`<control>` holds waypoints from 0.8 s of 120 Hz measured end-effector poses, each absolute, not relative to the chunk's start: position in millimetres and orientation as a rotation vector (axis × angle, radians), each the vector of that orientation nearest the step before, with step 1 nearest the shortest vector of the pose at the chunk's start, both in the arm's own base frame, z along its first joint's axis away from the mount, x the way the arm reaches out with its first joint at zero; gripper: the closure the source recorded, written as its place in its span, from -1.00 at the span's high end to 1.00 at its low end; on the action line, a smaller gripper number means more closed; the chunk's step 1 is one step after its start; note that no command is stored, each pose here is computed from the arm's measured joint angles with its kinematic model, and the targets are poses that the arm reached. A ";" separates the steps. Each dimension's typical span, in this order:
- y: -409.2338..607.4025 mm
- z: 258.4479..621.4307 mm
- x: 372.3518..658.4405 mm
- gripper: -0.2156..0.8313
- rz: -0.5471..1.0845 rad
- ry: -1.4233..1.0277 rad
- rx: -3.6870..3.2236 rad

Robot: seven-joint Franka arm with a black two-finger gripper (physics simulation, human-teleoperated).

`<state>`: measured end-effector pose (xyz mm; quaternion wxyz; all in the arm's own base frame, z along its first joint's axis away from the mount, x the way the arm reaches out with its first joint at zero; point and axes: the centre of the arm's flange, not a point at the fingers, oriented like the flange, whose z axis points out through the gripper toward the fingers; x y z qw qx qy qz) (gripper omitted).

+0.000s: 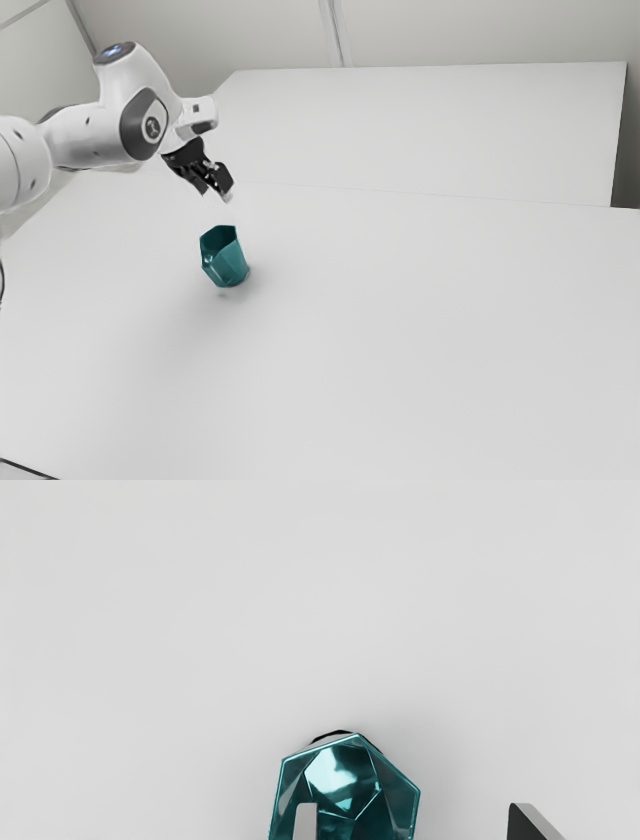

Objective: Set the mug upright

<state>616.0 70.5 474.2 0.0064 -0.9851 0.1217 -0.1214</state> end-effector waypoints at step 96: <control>85.6 655.1 554.7 0.53 -0.315 0.314 -2.950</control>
